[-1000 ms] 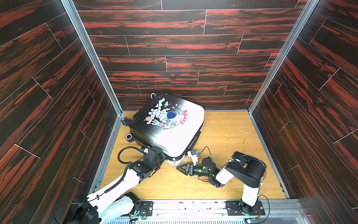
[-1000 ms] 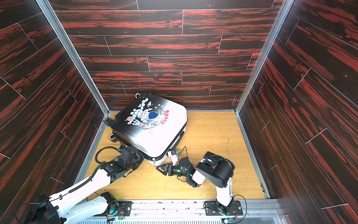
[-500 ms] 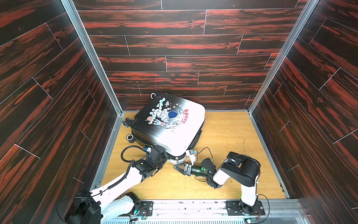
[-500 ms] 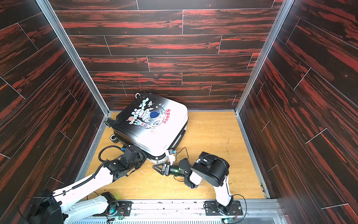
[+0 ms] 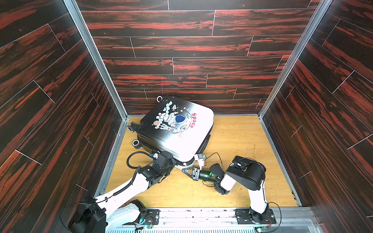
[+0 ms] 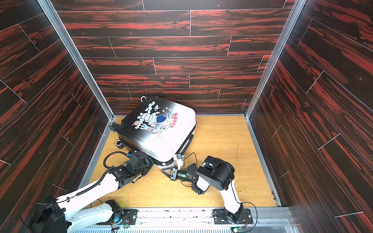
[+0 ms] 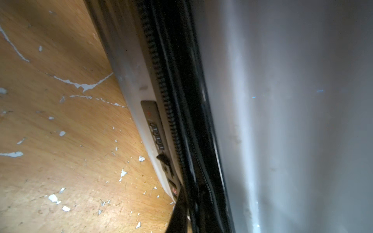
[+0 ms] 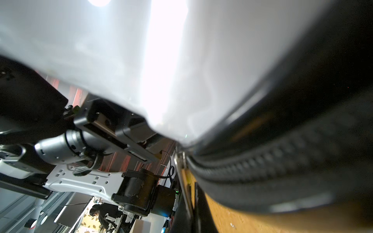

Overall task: Open the suitcase zippers
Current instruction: Unzip the zipper on the suitcase.

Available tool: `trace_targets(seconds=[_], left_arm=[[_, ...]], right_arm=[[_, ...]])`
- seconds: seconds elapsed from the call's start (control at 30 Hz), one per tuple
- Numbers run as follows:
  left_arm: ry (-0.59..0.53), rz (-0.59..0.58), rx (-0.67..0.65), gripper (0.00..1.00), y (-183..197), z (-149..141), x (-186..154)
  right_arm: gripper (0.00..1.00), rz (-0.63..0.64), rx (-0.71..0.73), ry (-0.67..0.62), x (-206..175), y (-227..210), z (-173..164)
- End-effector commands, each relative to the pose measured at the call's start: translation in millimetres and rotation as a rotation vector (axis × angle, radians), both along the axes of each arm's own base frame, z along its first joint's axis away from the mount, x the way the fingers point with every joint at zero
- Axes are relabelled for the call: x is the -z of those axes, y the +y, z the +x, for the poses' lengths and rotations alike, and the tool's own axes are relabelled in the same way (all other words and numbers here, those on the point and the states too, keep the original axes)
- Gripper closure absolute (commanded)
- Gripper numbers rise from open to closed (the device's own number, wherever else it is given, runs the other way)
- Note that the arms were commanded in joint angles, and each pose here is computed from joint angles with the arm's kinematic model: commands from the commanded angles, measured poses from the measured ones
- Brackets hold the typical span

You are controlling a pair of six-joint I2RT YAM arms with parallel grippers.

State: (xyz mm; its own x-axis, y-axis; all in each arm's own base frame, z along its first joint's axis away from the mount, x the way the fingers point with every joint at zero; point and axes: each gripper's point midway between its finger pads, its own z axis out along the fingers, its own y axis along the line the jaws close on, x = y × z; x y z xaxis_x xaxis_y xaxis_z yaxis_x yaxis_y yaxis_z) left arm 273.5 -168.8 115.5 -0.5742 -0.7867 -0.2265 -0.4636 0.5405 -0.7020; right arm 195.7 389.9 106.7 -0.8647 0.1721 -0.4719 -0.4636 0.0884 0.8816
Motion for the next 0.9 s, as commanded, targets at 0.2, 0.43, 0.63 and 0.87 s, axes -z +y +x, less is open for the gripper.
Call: trace_targets(seconds=[0.2, 0.43, 0.63, 0.87], left_arm=[[-0.024, 0.161, -0.009, 1.0, 33.9, -19.8, 8.1], [0.032, 0.274, -0.063, 1.0, 77.9, -32.6, 18.0], [0.086, 0.348, -0.008, 1.0, 90.9, -51.1, 33.0], [0.099, 0.431, 0.008, 1.0, 113.1, -72.9, 29.6]], right_arm=[[1.0, -0.124, 0.06, 0.249, 35.0, -60.5, 11.9], [1.0, -0.165, 0.181, 0.256, 41.8, -119.7, 27.0], [1.0, -0.356, 0.317, 0.13, 23.9, -141.0, 92.7], [1.0, -0.54, 0.521, 0.004, -25.3, -191.8, 182.1]])
